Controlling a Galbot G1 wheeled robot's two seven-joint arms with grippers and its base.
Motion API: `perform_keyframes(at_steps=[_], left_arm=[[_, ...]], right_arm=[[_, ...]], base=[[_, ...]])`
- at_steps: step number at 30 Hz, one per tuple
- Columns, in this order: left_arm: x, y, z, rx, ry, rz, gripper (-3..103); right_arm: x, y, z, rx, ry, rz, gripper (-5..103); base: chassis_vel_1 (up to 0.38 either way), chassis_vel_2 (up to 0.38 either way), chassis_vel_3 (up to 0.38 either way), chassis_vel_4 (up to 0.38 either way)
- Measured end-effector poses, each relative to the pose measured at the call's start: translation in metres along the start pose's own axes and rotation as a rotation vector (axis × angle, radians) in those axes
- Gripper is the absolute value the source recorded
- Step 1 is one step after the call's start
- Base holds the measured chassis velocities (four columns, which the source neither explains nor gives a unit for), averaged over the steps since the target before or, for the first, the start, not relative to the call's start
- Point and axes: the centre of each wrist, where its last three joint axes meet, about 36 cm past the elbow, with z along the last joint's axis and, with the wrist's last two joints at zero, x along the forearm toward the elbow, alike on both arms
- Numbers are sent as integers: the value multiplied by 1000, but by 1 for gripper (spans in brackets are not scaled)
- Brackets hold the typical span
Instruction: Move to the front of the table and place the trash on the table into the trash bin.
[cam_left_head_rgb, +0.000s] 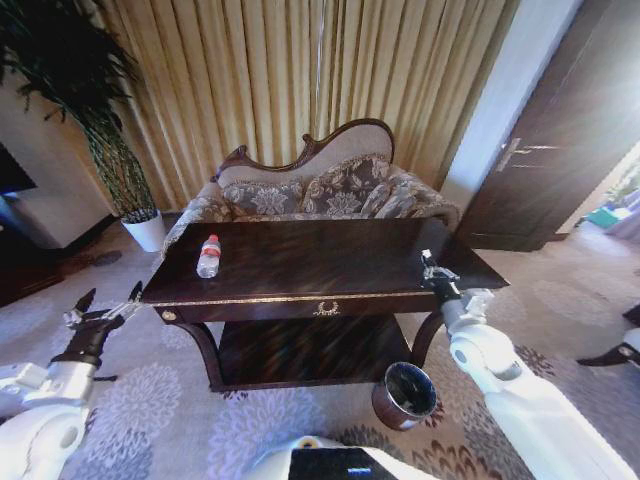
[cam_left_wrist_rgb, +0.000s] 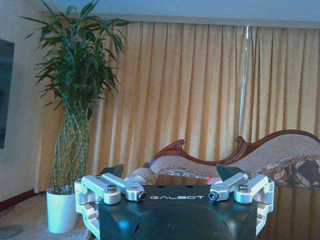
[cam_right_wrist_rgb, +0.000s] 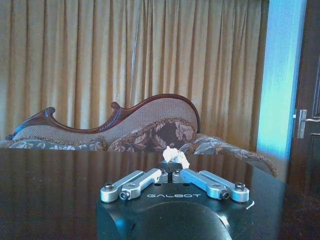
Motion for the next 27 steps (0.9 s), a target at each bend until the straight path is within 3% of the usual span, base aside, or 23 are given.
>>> perform_keyframes(at_steps=[16,21,27], left_arm=[[2,-2,-2,-4,-4,1,100],[4,-4,-7,-74,28,-48,100],[5,-5,-11,-101,54,-83,100]], right_arm=[[5,3,8,1,14,4,0],[7,6,12,19,34,14,0],[10,7,18,30,45,25,0]], base=[[114,-116,-125,118],[95,-99,-99,103],[93,-92,-88,91]])
